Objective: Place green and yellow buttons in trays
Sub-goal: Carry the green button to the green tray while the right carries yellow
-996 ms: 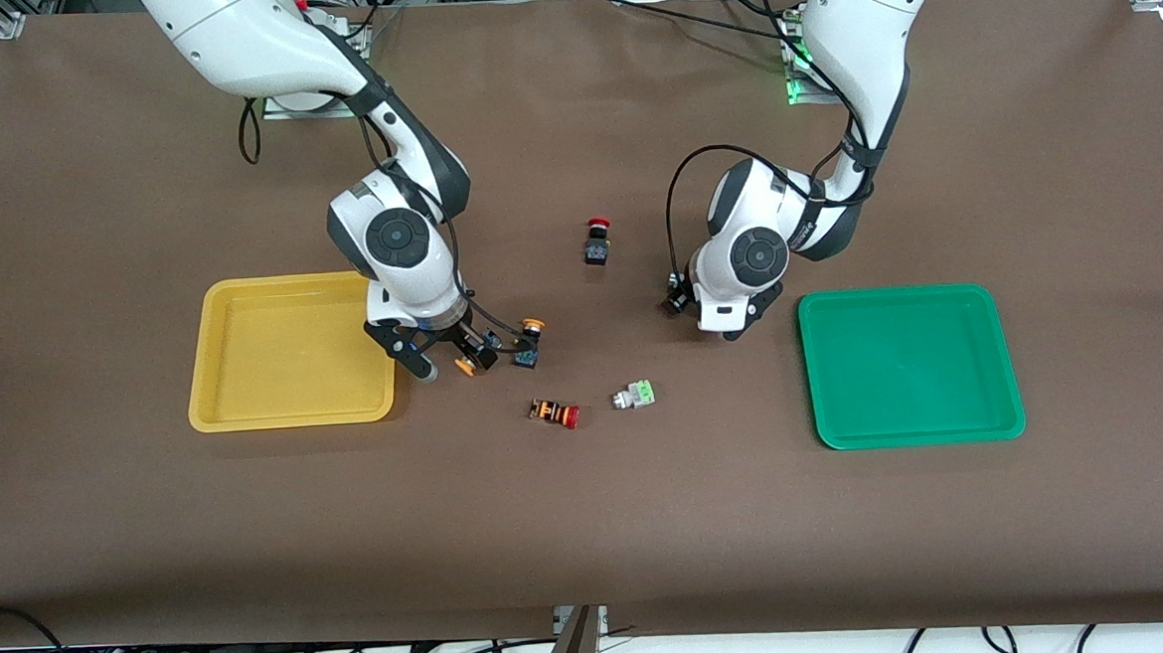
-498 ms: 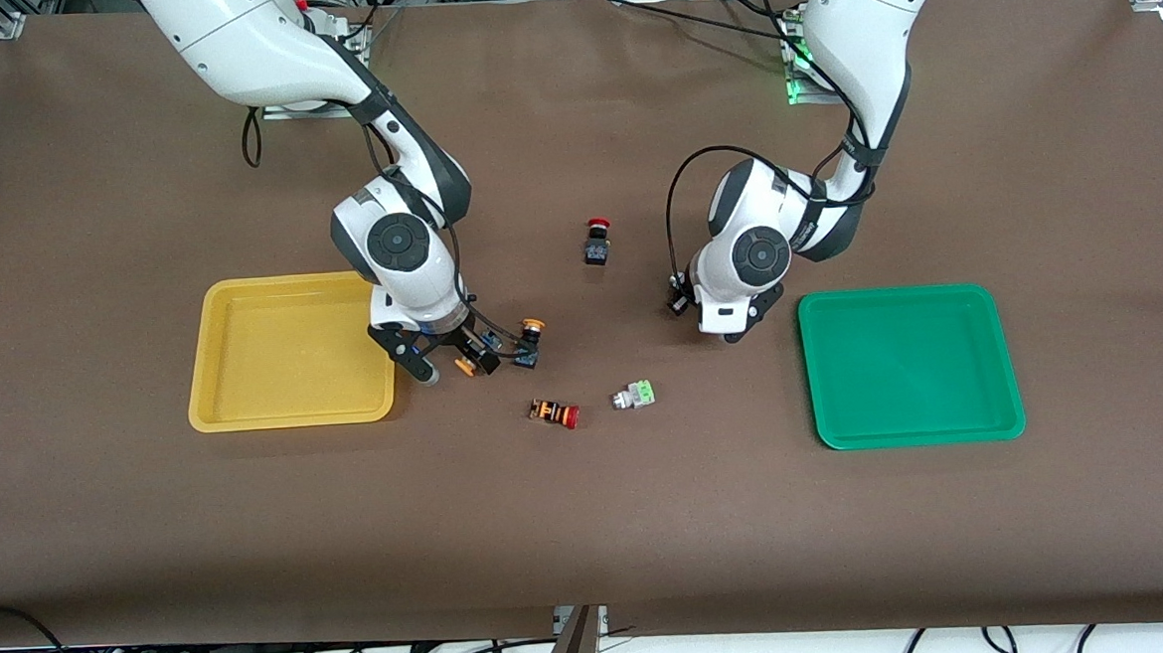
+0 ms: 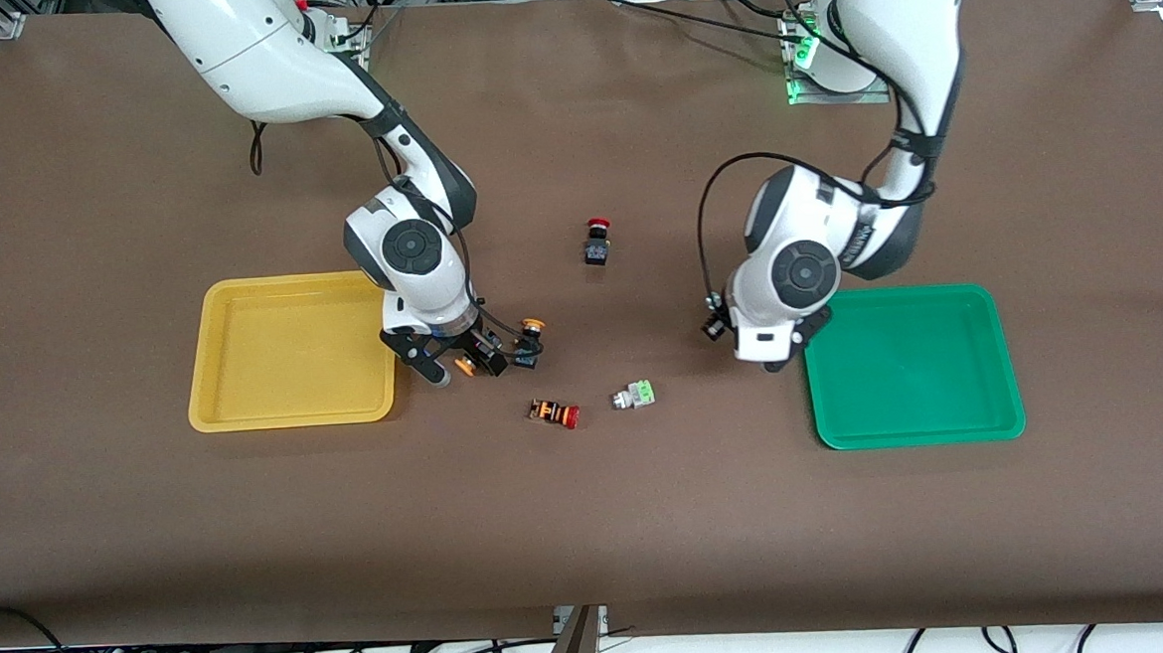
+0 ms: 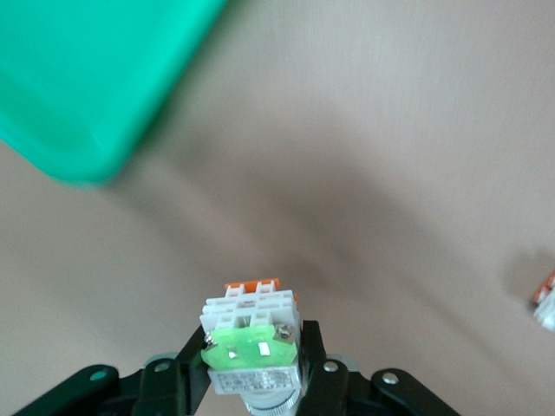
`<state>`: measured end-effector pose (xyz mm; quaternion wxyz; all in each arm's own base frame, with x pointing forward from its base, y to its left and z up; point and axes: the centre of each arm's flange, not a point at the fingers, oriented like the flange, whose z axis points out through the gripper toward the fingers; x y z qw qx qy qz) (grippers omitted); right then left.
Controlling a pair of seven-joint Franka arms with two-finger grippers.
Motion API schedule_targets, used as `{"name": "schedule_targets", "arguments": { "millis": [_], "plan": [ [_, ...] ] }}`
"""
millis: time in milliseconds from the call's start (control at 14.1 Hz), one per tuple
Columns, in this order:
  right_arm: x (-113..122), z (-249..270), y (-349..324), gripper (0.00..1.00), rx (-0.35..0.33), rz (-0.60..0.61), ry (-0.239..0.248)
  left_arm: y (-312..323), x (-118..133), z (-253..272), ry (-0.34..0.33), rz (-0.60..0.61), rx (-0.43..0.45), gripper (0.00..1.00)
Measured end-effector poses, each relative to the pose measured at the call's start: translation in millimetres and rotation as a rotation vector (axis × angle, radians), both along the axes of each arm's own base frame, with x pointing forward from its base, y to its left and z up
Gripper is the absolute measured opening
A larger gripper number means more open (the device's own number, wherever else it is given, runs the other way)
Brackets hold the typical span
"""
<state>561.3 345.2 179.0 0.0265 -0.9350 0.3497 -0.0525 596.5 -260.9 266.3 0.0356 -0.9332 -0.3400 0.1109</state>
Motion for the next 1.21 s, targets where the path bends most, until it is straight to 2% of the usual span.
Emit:
{"name": "schedule_targets", "arguments": {
  "millis": [71, 142, 213, 284, 569, 853, 1067, 1138, 1209],
  "plan": [
    [-1, -3, 2, 0.95, -0.002, 0.004, 0.000, 17, 10, 7, -0.010, -0.037, -0.001, 0.44],
    [-2, -5, 3, 0.84, -0.003, 0.006, 0.001, 39, 20, 9, -0.013, -0.075, -0.014, 0.44],
    [-3, -6, 4, 0.84, -0.003, 0.008, 0.001, 62, 28, 8, -0.013, -0.113, -0.030, 0.44],
    [-3, -6, 4, 0.79, -0.003, 0.008, 0.001, 84, 34, 7, -0.013, -0.146, -0.044, 0.44],
    [5, 2, 3, 0.33, 0.003, 0.002, -0.018, 177, 52, -6, -0.005, -0.282, -0.105, 0.44],
    [26, 27, -2, 0.32, 0.001, 0.015, -0.054, 226, 56, -51, -0.001, -0.400, -0.147, 0.44],
    [45, 59, -32, 0.32, -0.059, 0.100, -0.034, 219, 54, -71, 0.012, -0.441, -0.161, 0.44],
    [52, 71, -48, 0.32, -0.072, 0.138, -0.024, 218, 56, -70, 0.005, -0.456, -0.164, 0.50],
    [58, 82, -64, 0.32, -0.071, 0.175, -0.006, 217, 62, -62, -0.014, -0.474, -0.165, 0.50]
  ]
}}
